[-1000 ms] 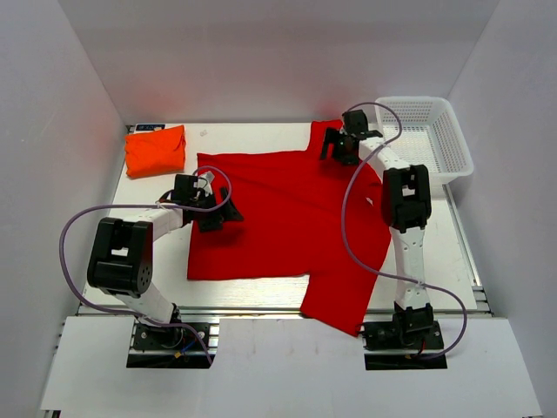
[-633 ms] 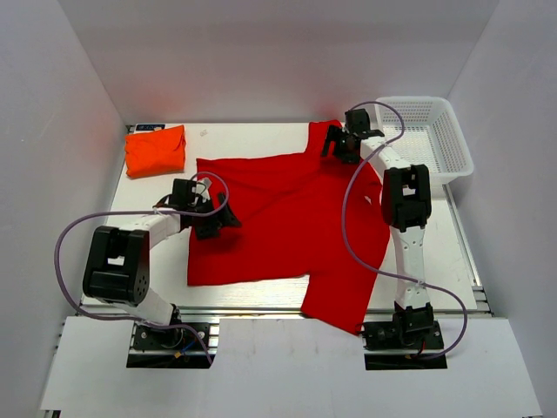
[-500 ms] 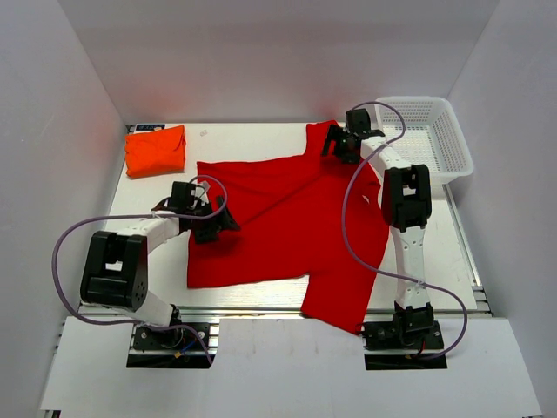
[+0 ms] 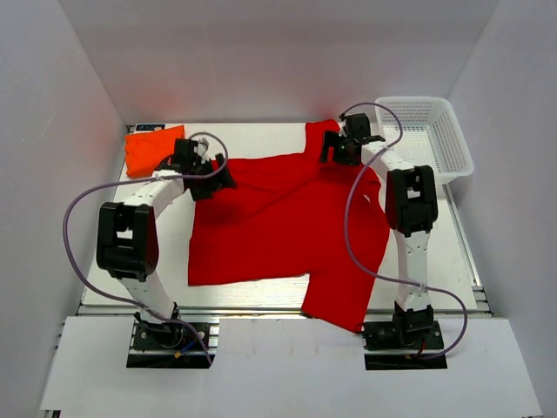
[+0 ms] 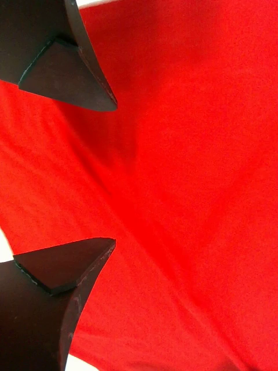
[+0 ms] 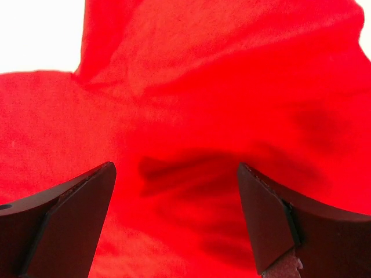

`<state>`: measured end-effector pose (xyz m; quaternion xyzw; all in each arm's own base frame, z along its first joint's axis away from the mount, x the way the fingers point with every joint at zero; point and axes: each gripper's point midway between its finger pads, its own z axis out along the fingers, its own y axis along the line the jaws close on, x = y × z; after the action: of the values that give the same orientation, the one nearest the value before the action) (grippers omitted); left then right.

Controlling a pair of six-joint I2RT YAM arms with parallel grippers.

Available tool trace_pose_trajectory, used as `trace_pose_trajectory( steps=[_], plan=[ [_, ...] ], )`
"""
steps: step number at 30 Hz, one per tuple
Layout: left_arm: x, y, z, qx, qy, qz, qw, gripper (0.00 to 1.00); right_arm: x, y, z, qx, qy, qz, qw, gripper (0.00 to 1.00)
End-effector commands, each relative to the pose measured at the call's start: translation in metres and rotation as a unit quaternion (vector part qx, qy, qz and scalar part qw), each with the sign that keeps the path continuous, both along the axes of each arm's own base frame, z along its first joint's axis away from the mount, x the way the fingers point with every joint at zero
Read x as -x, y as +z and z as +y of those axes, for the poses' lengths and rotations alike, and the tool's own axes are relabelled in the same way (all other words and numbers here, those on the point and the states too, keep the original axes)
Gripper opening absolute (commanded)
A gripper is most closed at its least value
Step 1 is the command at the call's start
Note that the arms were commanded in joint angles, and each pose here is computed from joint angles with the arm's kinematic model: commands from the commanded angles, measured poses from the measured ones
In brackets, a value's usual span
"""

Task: Fold and stack the t-shirts
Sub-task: Flatten out the tshirt

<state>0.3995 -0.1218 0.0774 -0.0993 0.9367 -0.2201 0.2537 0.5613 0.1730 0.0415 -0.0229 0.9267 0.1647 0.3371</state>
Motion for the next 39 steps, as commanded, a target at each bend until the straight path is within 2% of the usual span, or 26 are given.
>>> trace_pose_trajectory(
  steps=[1, 2, 3, 4, 5, 6, 7, 8, 11, 12, 13, 16, 18, 25, 29, 33, 39],
  plan=[
    [-0.033, 0.03, 0.012, -0.032, 0.008, -0.046, 0.998, 1.0, -0.005, 0.075, -0.003, 0.033, 0.013, -0.09, 0.995, 0.9],
    [-0.042, 0.023, 0.017, -0.049, 0.015, -0.044, 0.998, 1.0, -0.002, 0.083, -0.005, 0.035, 0.01, -0.095, 0.995, 0.9],
    [-0.057, 0.033, 0.015, -0.047, 0.016, -0.06, 0.997, 1.0, 0.001, 0.094, -0.007, 0.038, 0.003, -0.103, 0.994, 0.9],
    [-0.065, 0.032, 0.016, -0.054, 0.014, -0.064, 0.996, 1.0, 0.012, 0.08, -0.009, 0.044, 0.001, -0.084, 0.995, 0.9],
    [-0.073, 0.014, 0.015, -0.059, 0.01, -0.049, 0.997, 1.0, 0.014, 0.087, -0.015, 0.047, -0.016, -0.089, 0.995, 0.9],
    [-0.091, 0.022, 0.013, -0.059, 0.007, -0.066, 0.996, 1.0, 0.017, 0.097, -0.021, 0.048, -0.034, -0.096, 0.994, 0.9],
    [-0.1, 0.018, 0.013, -0.062, 0.003, -0.068, 0.996, 1.0, 0.031, 0.077, -0.025, 0.055, -0.037, -0.071, 0.995, 0.9],
    [-0.118, 0.007, 0.014, -0.07, 0.009, -0.067, 0.995, 1.0, 0.035, 0.088, -0.031, 0.056, -0.061, -0.077, 0.994, 0.9],
    [-0.137, -0.015, 0.012, -0.076, 0.003, -0.048, 0.996, 1.0, 0.061, 0.066, -0.046, 0.06, -0.095, -0.039, 0.993, 0.9],
    [-0.153, -0.008, 0.01, -0.075, 0.004, -0.06, 0.995, 1.0, 0.065, 0.072, -0.048, 0.058, -0.101, -0.045, 0.992, 0.9],
    [-0.154, -0.035, 0.01, -0.078, 0.002, -0.035, 0.996, 1.0, 0.068, 0.071, -0.05, 0.06, -0.104, -0.044, 0.992, 0.9],
    [-0.168, -0.046, 0.016, -0.1, 0.009, -0.03, 0.995, 1.0, 0.093, 0.06, -0.058, 0.067, -0.117, -0.02, 0.991, 0.9],
    [-0.169, -0.064, 0.023, -0.116, 0.023, -0.017, 0.993, 1.0, 0.116, 0.033, -0.065, 0.079, -0.119, 0.019, 0.99, 0.9],
    [-0.195, -0.075, 0.041, -0.129, 0.073, -0.029, 0.989, 1.0, 0.169, -0.021, -0.07, 0.072, -0.115, 0.116, 0.984, 0.9],
    [-0.208, -0.078, 0.047, -0.129, 0.086, -0.039, 0.987, 1.0, 0.176, -0.039, -0.084, 0.078, -0.14, 0.151, 0.975, 0.9],
    [-0.222, -0.081, 0.053, -0.113, 0.087, -0.048, 0.989, 1.0, 0.165, -0.037, -0.095, 0.082, -0.153, 0.142, 0.974, 0.9],
    [-0.227, -0.073, 0.024, -0.054, 0.02, -0.083, 0.995, 1.0, 0.141, -0.015, -0.079, 0.069, -0.084, 0.085, 0.99, 0.9]
  ],
)
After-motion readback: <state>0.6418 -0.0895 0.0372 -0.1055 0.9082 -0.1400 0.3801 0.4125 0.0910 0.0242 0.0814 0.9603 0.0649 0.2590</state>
